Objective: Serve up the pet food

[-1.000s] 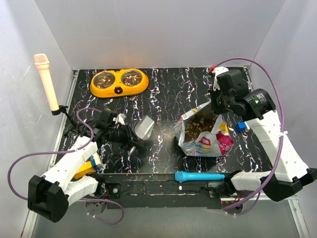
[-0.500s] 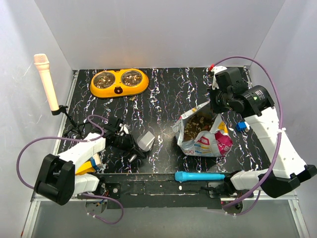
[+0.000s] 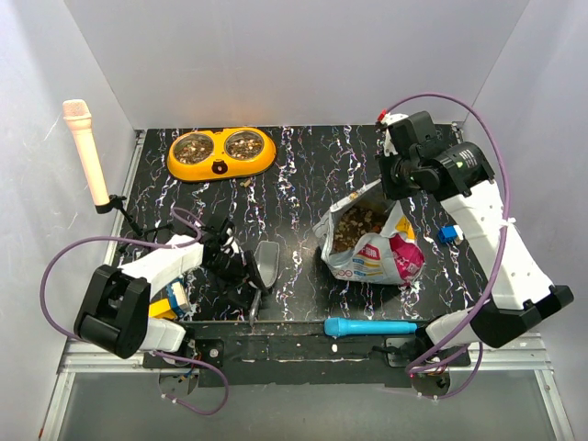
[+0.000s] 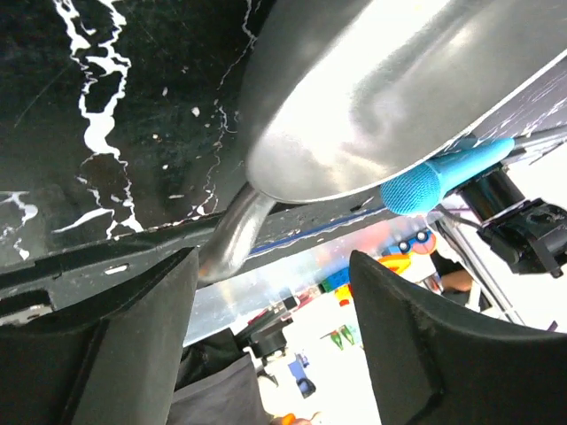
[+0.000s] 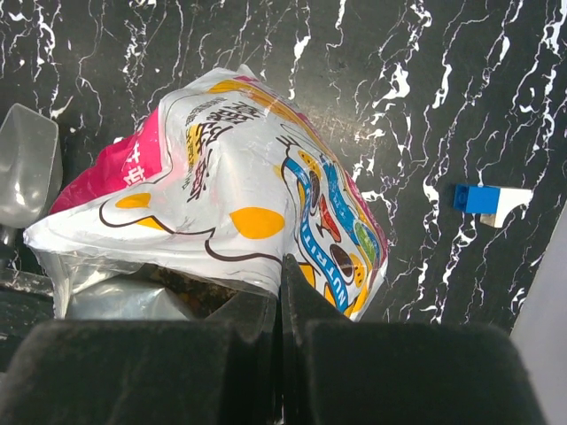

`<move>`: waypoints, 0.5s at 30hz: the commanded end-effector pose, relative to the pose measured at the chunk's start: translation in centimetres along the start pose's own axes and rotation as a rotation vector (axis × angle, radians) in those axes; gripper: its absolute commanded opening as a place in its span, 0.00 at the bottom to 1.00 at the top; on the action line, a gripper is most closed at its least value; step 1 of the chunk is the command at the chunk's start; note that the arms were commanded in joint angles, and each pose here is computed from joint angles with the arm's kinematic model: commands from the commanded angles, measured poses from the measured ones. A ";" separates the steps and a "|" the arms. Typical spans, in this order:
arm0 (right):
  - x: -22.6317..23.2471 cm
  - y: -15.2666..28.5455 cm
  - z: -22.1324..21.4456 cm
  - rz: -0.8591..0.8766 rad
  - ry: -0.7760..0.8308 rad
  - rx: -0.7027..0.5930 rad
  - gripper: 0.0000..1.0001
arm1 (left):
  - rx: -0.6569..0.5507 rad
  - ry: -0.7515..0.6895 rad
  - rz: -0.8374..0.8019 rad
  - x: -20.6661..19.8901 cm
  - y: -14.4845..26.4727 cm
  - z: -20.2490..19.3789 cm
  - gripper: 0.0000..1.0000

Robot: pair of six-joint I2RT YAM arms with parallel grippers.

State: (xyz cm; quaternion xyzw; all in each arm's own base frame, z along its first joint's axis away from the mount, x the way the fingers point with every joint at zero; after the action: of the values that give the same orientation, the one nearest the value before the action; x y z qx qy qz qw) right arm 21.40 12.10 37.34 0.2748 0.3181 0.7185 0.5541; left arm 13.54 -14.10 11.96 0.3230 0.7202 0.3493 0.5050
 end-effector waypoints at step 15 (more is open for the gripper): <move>2.4 3.6 5.0 0.237 -0.057 -0.275 0.01 | -0.308 -0.510 -0.030 -18.5 10.3 1.6 0.84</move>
State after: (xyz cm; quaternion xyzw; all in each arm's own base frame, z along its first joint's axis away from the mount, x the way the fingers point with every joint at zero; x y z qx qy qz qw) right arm 21.65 13.21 37.29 0.2969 0.3217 0.7334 0.5200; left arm 21.85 -19.42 25.54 0.3189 0.5671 0.3819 0.6564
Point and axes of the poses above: each gripper's point midway between its finger pads, its own y axis back along the fingers, its own x axis along the line the jaws close on, z = x × y, the point moved 8 cm from there along y, back along the fingers, and after that the axes turned 5 degrees about -y, right-handed, at the moved point
